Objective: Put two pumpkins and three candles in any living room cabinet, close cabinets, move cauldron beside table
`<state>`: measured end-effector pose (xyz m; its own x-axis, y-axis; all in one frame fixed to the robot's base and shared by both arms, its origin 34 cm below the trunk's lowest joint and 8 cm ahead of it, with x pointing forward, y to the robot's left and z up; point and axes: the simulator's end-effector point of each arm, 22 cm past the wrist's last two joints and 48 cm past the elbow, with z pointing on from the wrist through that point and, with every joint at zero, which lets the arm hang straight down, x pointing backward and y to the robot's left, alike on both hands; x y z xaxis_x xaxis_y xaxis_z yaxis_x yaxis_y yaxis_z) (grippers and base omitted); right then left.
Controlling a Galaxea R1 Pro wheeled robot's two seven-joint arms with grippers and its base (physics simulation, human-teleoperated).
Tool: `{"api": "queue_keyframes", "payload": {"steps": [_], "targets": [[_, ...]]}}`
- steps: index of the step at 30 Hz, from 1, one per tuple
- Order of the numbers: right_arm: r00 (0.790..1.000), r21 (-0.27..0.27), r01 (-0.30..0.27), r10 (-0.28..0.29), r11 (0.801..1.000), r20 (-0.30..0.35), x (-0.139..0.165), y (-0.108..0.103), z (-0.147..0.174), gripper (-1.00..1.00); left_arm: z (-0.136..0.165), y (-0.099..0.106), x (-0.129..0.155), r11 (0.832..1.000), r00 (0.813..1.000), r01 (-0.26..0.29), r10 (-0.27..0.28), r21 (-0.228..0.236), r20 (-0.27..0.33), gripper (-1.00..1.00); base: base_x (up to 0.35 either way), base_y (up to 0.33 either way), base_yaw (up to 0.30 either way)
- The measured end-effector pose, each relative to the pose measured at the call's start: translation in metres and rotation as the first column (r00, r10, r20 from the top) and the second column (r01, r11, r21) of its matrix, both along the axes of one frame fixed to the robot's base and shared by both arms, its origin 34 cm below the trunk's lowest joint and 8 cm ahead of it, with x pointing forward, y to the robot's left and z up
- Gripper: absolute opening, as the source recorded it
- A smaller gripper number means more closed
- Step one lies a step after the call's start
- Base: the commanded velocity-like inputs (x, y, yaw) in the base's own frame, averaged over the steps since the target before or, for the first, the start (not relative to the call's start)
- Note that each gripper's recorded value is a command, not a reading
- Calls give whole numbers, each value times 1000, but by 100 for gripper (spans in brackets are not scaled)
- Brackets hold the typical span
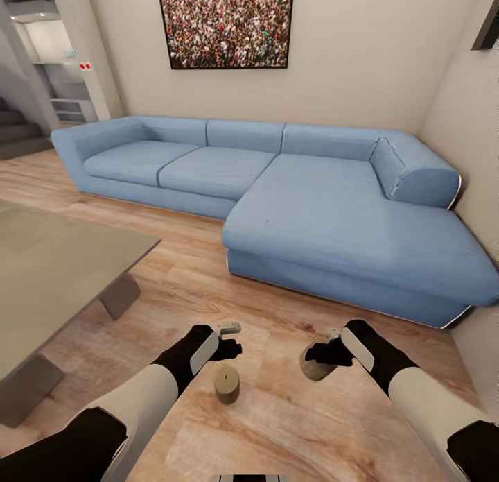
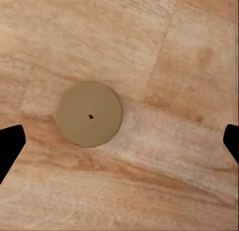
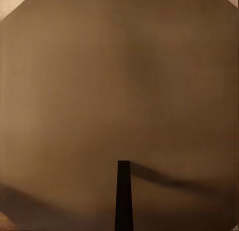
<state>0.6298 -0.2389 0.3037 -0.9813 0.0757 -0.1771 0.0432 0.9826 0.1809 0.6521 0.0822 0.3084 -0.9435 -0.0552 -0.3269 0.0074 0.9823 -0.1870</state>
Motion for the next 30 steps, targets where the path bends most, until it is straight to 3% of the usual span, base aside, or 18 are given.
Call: {"api": "queue_keyframes", "payload": {"steps": [6,30], "targets": [[1000,2,2,-2,1000,4,1,1,-1,-100,0,0,0,1000,1000,1,-1,1,0,100,67,-139,0],[1000,8,2,-2,1000,10,7,2,3,-100,-19,11,-17,999,999,-5,7,32,-53,100,1,-2,0]]}}
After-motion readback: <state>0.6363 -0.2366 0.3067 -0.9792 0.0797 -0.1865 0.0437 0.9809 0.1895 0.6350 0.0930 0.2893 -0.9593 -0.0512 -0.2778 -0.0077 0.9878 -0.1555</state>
